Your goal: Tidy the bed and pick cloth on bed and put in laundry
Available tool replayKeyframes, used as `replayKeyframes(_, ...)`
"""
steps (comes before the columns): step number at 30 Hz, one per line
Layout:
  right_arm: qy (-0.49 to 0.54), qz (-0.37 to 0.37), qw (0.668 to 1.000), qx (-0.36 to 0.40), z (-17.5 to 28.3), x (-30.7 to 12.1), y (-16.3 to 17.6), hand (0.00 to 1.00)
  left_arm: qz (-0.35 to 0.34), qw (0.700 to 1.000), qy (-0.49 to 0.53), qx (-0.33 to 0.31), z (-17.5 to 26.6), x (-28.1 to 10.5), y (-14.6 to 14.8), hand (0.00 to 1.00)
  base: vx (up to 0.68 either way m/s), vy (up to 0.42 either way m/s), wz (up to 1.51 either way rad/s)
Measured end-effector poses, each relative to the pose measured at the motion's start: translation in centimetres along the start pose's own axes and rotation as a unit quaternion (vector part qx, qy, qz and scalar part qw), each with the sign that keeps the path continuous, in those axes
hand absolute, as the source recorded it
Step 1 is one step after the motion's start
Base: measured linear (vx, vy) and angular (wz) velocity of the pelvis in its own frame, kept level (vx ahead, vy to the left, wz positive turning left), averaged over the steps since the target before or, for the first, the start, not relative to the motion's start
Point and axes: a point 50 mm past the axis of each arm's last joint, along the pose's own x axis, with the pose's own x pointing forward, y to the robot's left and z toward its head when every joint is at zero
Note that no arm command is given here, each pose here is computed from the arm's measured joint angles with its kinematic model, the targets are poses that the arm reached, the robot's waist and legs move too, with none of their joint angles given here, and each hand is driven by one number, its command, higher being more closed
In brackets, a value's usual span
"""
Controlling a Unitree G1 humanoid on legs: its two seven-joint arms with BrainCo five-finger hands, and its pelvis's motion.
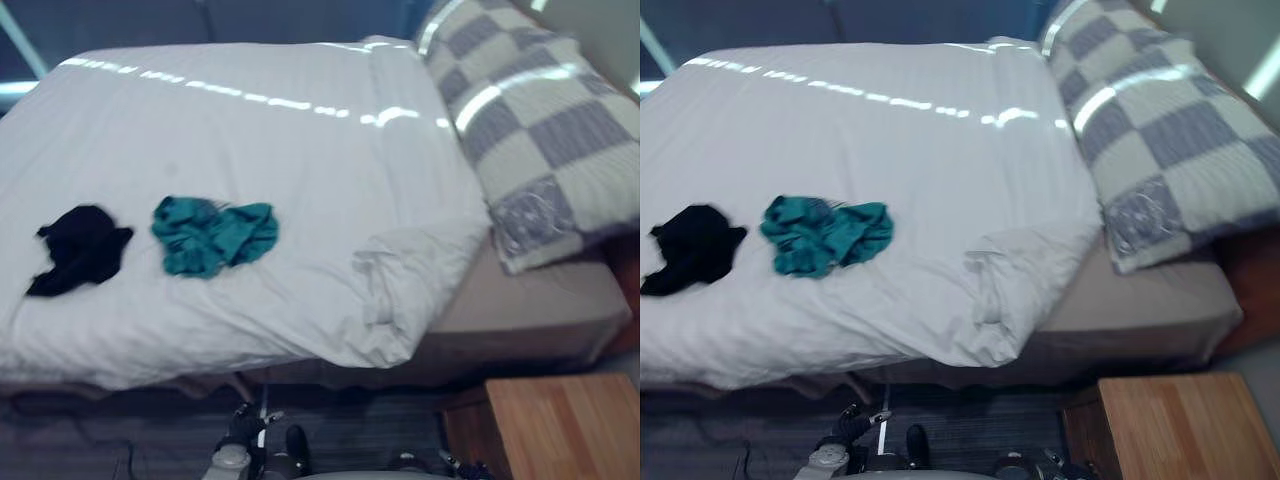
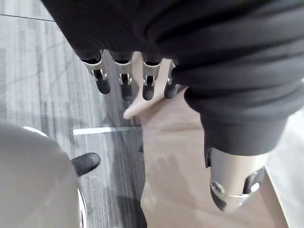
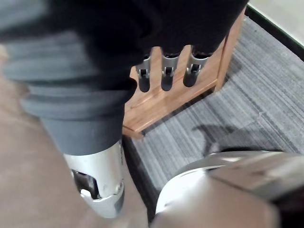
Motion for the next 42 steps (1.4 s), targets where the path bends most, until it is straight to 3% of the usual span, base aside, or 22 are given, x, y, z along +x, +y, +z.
replayKeyframes(5, 0.001, -0.01, 0.998, 0.063, 0.2, -0.1, -0.1, 0.0, 0.026, 0.999, 0.021, 0.005, -1.6, -0.2, 2.2, 0.0, 0.04, -0.061, 0.37)
replayKeyframes(7, -0.049, -0.02, 0.994, 0.098, 2.9, -0.3, 0.0, 0.0, 0.04, 0.999, 0.029, -0.009, -2.5, -0.5, 2.9, 0.0, 0.08, -0.201, -0.36)
replayKeyframes(10, -0.216, -0.076, 0.964, 0.137, 11.3, -2.3, -2.0, 0.0, 0.029, 0.999, 0.03, -0.026, -2.9, -0.9, 1.6, 0.0, 0.08, -0.11, -0.56)
replayKeyframes(14, -0.4, -0.193, 0.884, 0.147, 19.6, -7.7, -5.0, 0.0, 0.024, 0.999, 0.029, -0.03, -3.0, -1.1, 0.8, 0.0, 0.08, -0.095, -0.21)
replayKeyframes(17, -0.48, -0.229, 0.835, 0.142, 23.2, -10.9, -5.1, 0.0, 0.029, 0.999, 0.02, -0.019, -2.6, -1.0, 0.9, 0.0, 0.01, -0.063, -0.04)
replayKeyframes(18, -0.543, -0.238, 0.796, 0.12, 25.8, -13.5, -4.8, 0.0, 0.027, 1.0, 0.008, -0.014, -1.8, -0.7, 0.8, 0.0, -0.07, -0.042, -0.04)
replayKeyframes(22, -0.696, -0.183, 0.694, 0.035, 32.0, -20.3, -1.3, 0.0, 0.018, 1.0, -0.016, 0.006, -0.2, -0.3, 0.4, 0.0, -0.07, -0.001, 0.02)
replayKeyframes(26, -0.777, -0.083, 0.621, -0.058, 33.8, -24.7, 3.6, 0.0, 0.019, 0.999, -0.034, 0.008, 1.0, 0.0, 0.5, 0.0, -0.04, -0.004, 0.22)
replayKeyframes(37, -0.781, 0.059, 0.583, -0.217, 31.4, -24.9, 11.2, 0.0, 0.027, 0.996, -0.085, 0.016, 4.4, 0.6, 1.3, 0.0, 0.0, -0.003, 0.03)
replayKeyframes(38, -0.777, 0.065, 0.584, -0.228, 31.2, -24.6, 11.6, 1.0, 0.027, 0.996, -0.087, 0.016, 4.5, 0.6, 1.3, 0.0, 0.0, 0.0, 0.0)
replayKeyframes(42, -0.756, 0.098, 0.583, -0.281, 30.2, -23.1, 13.0, 1.0, 0.028, 0.995, -0.093, 0.025, 5.0, 0.7, 1.4, 0.0, 0.0, 0.0, 0.0)
